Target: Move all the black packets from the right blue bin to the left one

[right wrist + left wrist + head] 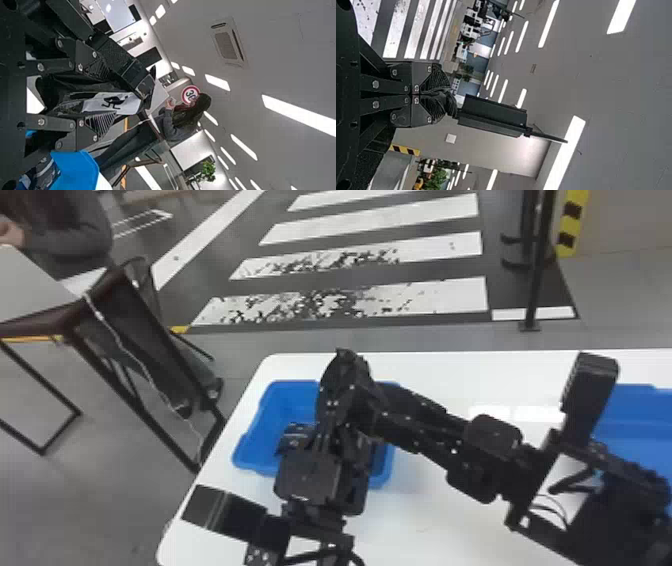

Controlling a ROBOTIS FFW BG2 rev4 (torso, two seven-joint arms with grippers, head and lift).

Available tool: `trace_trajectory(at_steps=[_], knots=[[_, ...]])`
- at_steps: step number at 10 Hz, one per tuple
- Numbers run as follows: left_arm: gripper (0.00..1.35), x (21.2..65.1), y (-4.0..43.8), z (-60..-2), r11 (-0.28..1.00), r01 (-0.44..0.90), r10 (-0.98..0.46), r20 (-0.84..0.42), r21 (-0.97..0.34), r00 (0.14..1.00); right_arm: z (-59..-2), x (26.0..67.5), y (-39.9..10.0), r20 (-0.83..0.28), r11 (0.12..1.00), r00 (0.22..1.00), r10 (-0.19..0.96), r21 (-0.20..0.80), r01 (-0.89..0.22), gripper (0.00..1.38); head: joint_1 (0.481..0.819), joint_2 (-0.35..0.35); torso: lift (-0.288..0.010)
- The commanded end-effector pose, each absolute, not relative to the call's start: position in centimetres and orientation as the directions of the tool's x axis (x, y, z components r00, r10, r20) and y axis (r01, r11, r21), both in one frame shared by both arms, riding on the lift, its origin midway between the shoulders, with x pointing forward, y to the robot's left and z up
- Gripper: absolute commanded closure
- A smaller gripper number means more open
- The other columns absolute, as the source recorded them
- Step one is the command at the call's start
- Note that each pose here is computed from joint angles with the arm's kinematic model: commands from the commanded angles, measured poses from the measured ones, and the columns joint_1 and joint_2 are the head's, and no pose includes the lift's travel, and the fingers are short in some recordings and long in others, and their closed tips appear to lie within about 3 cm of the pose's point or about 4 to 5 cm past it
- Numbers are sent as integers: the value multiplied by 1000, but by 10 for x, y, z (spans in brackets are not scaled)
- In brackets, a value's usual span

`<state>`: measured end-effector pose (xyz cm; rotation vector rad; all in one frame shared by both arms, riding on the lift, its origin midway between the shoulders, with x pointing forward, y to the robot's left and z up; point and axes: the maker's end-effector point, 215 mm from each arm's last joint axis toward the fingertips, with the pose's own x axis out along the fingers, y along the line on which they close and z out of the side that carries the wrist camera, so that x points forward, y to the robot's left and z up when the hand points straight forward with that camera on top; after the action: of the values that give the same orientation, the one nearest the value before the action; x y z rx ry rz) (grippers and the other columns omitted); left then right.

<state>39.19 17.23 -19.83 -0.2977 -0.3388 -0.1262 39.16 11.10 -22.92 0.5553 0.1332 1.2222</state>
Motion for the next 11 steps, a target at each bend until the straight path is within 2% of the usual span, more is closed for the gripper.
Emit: trace_trajectory(at_steps=[1, 6, 8, 11], knots=[[1213, 391, 173, -197, 950, 171, -71, 351, -262, 934, -230, 397, 108, 207, 232, 363, 909, 473, -850, -2, 695, 350, -140], [1213, 390, 186, -193, 965, 135, -45, 367, -223, 929, -225, 405, 99, 257, 216, 387, 885, 510, -833, 45, 695, 350, -140], [1213, 410, 208, -236, 994, 49, -15, 314, -102, 949, -225, 412, 88, 280, 219, 418, 864, 540, -813, 73, 694, 350, -140], [1214, 463, 249, -304, 980, -60, 10, 256, 188, 967, -218, 415, 80, 304, 217, 432, 849, 544, -810, 84, 695, 350, -140]])
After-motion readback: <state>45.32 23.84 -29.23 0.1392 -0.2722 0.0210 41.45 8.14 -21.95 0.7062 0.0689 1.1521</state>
